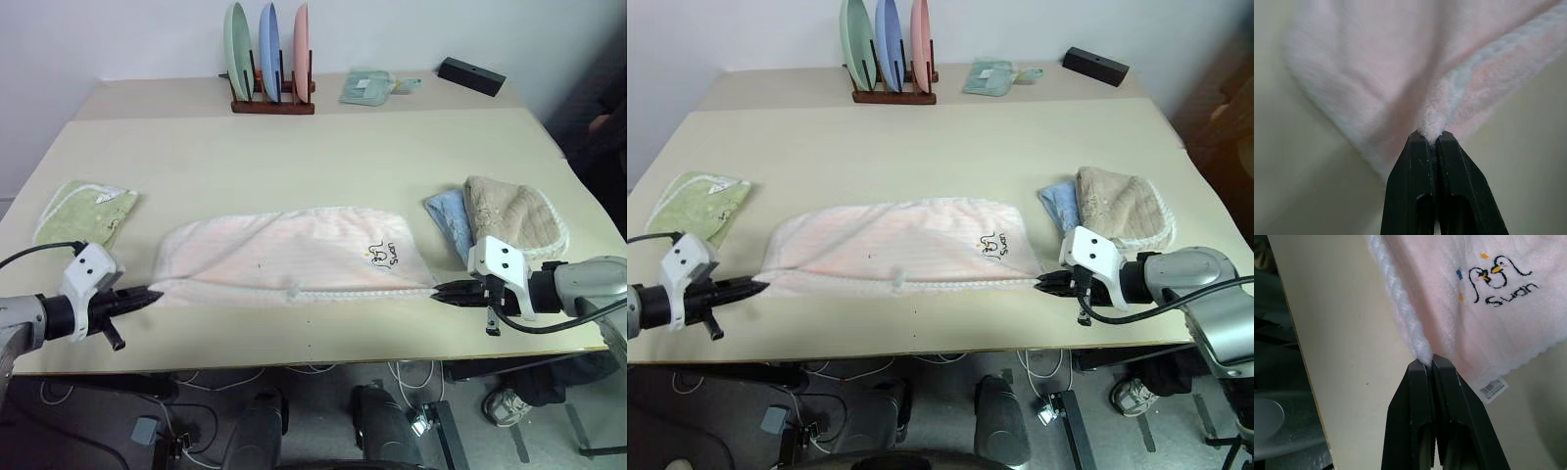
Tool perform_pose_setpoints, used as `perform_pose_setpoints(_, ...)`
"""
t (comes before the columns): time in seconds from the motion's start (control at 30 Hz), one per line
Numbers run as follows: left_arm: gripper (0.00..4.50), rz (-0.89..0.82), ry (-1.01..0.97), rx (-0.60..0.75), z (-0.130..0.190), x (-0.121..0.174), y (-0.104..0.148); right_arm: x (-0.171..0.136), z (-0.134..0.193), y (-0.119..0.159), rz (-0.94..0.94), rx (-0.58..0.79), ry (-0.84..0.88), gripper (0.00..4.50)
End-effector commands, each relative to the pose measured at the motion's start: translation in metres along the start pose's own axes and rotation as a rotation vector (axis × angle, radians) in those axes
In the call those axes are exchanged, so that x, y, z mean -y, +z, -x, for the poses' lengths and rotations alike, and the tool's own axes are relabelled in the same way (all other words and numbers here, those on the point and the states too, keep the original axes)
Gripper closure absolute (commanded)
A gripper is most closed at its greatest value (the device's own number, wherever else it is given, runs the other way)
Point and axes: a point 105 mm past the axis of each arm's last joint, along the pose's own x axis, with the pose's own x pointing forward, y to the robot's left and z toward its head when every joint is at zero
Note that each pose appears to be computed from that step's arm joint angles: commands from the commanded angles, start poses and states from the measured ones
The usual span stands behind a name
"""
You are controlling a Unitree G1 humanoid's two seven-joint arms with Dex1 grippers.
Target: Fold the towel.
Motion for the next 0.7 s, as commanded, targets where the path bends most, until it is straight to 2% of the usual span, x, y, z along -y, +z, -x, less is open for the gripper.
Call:
perform_pose_setpoints(0.03, 4.5, -0.011, -0.005, -0.002, 0.0, 0.001, -0.002, 0.006, 0.021, 0.006, 0.029, 0.001, -0.053, 4.46)
perform_pose_setpoints(0.27, 4.5, 0.021, -0.026, 0.045, -0.001, 0.001, 0.004, 0.02, 0.029, 0.015, 0.049, 0.045, -0.136, 4.46)
perform_pose_setpoints(0.5, 4.5, -0.001, 0.089, 0.156, -0.012, -0.027, 0.03, 0.066, 0.029, 0.038, 0.148, 0.094, -0.314, 4.46)
perform_pose_setpoints(0.7, 4.5, 0.004, 0.199, 0.224, -0.041, -0.058, 0.048, 0.115, 0.008, 0.048, 0.167, 0.114, -0.422, 4.46)
